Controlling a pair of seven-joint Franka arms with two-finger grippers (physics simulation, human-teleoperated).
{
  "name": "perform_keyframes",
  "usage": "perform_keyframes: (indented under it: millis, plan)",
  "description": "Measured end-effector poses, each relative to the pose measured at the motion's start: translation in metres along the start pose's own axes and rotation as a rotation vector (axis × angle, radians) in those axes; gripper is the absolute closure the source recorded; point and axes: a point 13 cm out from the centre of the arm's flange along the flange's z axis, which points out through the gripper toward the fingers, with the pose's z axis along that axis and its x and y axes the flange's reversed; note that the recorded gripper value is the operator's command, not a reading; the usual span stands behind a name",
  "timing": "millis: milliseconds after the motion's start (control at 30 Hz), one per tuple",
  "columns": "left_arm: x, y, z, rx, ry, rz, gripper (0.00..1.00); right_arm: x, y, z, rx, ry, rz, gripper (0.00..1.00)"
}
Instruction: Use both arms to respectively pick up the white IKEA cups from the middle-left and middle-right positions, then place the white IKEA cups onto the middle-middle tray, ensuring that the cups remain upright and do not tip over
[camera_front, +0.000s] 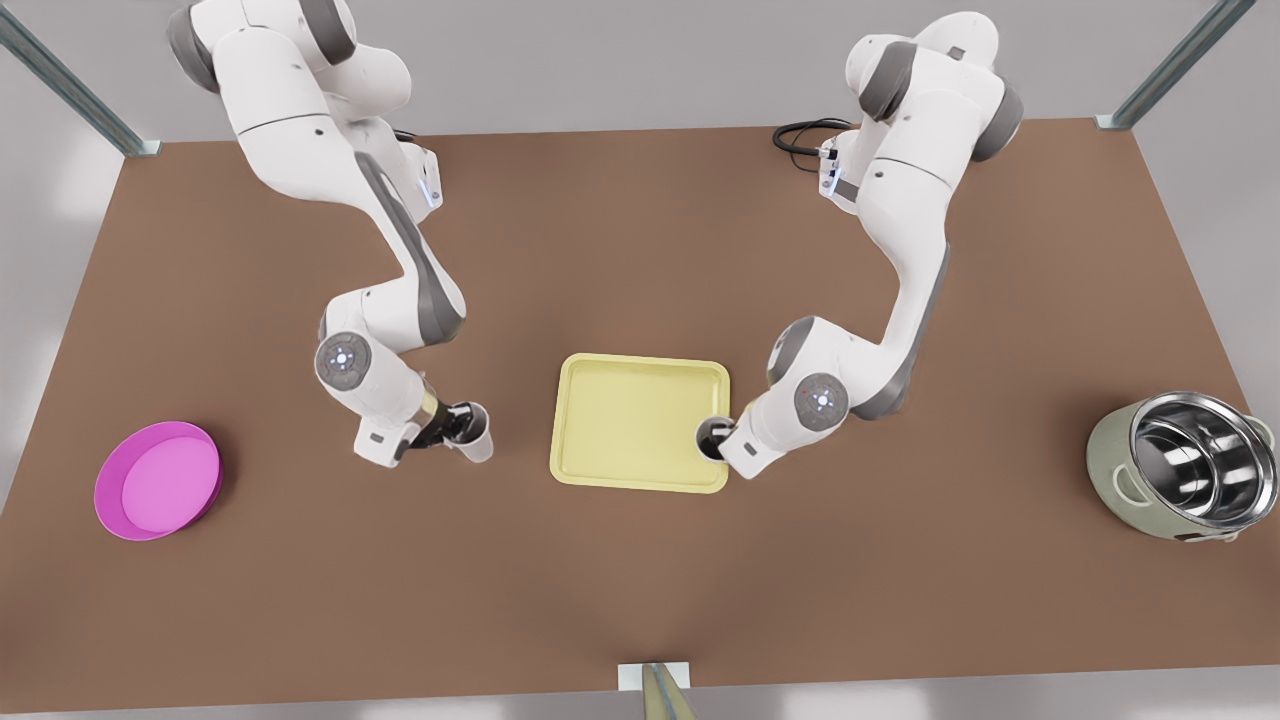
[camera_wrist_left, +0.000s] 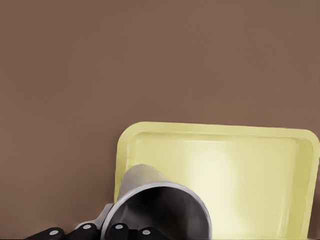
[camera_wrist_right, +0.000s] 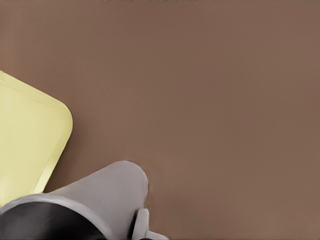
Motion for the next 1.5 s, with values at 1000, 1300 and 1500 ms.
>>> perform_keyframes:
  millis: [1000,1300,1500]
  plan:
    - [-0.035,-0.022,-0.075,0.074,-0.053,-0.472,0.0,-0.007,0.19,0.112,-0.106,0.059,0.003,0.0]
    - [0.081,0.228,-0.359,-0.285,-0.128,-0.501,0.0,-0.028,0.169,-0.024,-0.127,-0.026,0.044,0.0]
    - [0.103,0.249,-0.344,-0.334,0.001,-0.359,0.0,0.013,-0.109,-0.068,0.043,0.132,0.317,0.0]
